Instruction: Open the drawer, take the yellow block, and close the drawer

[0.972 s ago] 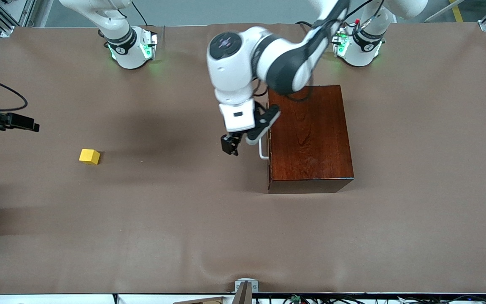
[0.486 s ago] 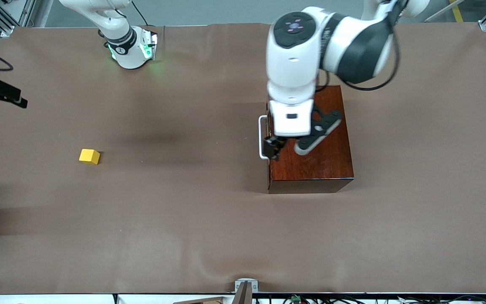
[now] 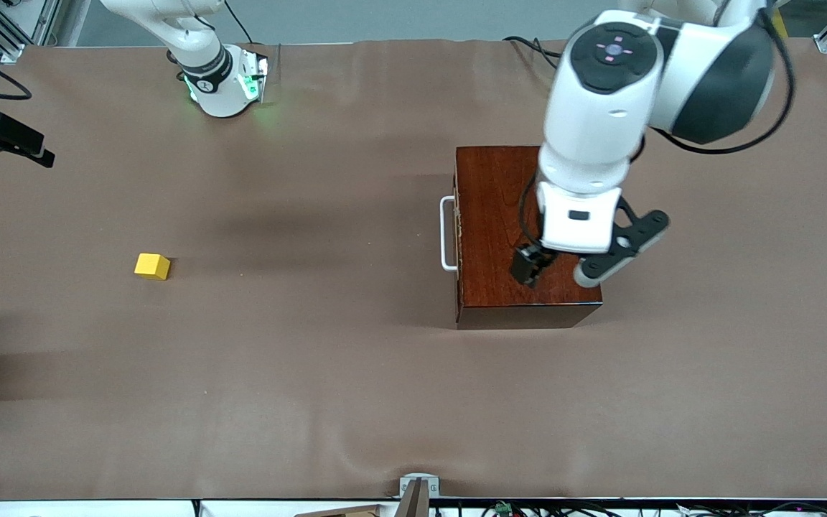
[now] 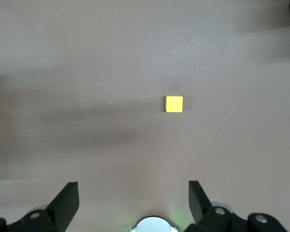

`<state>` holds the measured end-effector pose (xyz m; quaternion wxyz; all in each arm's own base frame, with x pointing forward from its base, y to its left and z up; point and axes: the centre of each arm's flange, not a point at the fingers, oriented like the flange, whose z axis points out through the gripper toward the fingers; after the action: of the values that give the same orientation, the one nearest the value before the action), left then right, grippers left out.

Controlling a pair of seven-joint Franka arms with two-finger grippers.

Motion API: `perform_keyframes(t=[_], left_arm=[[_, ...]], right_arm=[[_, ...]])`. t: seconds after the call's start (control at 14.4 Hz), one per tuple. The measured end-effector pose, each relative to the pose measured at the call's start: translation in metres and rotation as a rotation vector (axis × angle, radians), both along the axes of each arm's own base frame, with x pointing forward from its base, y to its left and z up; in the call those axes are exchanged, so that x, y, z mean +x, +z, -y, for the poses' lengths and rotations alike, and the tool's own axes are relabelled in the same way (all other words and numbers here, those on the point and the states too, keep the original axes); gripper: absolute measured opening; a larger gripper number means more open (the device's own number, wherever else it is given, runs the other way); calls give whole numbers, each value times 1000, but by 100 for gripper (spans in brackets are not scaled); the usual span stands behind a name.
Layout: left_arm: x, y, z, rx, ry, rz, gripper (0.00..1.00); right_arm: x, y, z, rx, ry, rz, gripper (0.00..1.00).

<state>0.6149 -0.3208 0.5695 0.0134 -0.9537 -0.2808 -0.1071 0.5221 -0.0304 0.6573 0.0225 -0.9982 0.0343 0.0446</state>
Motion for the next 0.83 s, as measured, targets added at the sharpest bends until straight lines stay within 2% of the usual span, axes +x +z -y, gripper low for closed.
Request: perform_keyframes(t=[0.83], left_arm=[[40,12,-109,58,-206,-24,100]], right_arm=[[0,-2,0,0,0,-5,100]])
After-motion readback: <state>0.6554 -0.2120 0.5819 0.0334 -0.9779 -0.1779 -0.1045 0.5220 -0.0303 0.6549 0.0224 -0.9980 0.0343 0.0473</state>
